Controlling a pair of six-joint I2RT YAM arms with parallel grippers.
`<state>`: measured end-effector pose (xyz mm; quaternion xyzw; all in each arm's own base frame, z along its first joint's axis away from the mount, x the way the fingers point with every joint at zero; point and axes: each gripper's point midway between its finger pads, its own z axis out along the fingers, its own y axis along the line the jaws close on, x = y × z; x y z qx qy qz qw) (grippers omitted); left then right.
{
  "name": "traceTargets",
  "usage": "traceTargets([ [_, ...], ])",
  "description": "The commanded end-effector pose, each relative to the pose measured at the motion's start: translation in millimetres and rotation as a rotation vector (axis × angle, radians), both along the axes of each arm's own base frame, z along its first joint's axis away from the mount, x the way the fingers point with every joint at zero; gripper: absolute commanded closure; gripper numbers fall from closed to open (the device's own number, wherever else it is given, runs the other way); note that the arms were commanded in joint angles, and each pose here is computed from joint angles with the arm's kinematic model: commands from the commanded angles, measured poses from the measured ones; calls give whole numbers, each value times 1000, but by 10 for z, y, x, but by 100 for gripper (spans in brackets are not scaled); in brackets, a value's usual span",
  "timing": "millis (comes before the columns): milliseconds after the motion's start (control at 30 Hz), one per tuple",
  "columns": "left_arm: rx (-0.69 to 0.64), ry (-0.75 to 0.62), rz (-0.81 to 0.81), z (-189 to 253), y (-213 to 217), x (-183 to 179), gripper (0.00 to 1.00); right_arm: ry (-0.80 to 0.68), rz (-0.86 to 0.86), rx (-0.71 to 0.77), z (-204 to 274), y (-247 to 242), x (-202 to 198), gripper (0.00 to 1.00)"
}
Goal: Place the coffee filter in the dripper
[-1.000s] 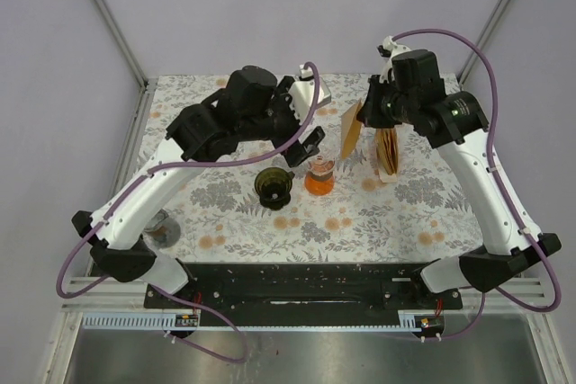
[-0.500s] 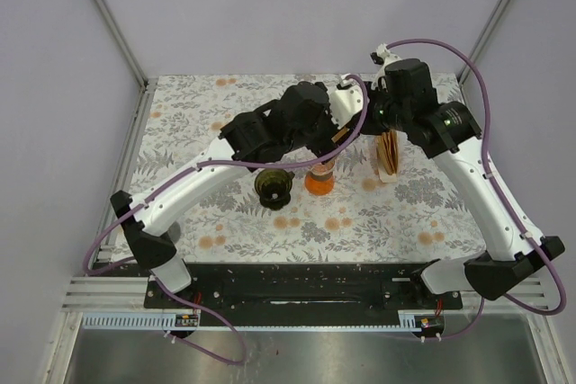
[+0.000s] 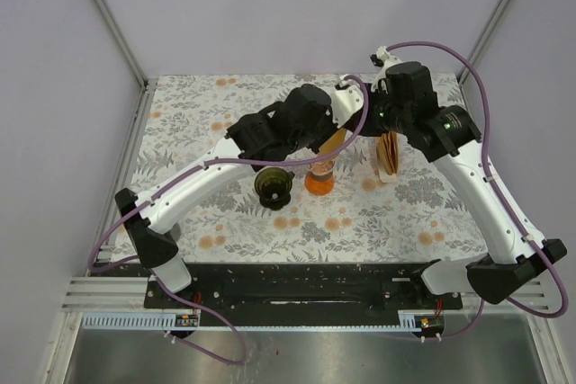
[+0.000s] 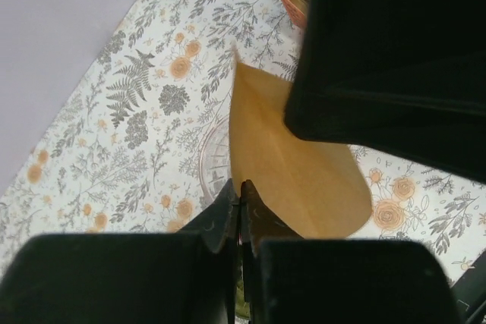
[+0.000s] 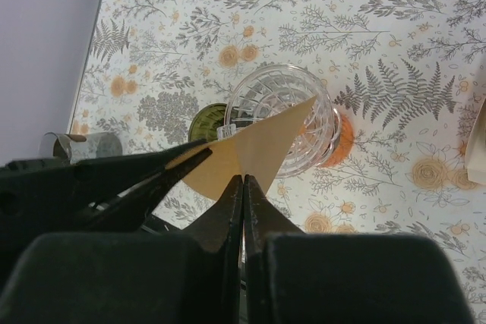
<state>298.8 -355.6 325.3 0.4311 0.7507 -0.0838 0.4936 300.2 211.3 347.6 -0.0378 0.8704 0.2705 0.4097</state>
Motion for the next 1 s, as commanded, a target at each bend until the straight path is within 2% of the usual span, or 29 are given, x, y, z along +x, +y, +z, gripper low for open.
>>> traceTargets([
  [0,-100,41,69,208,323,133,100,-79,16,-15,122,3,57,100],
  [133,-131,97,53,201,418,144,100,-80,59,-40,74,49,71,100],
  [167,-133,108,47,194,432,136,100,-81,73,-44,62,66,77,96],
  [267,-132,151,39,121,444,118,100,-89,153,-34,34,175,46,69],
  [433,-139,221,64,-12,452,140,100,-126,161,-36,15,167,53,54],
  [533,-167,261,85,-41,428,146,100,-128,153,15,58,218,44,48],
  [600,-215,292,129,-11,437,172,100,-126,141,53,93,262,4,39],
  [833,-404,377,272,92,522,290,98,-237,48,27,151,439,-131,37],
  [933,-424,389,315,66,536,309,96,-264,48,6,151,588,-192,25],
  [967,-425,397,319,48,530,307,96,-280,52,-1,162,638,-209,25],
])
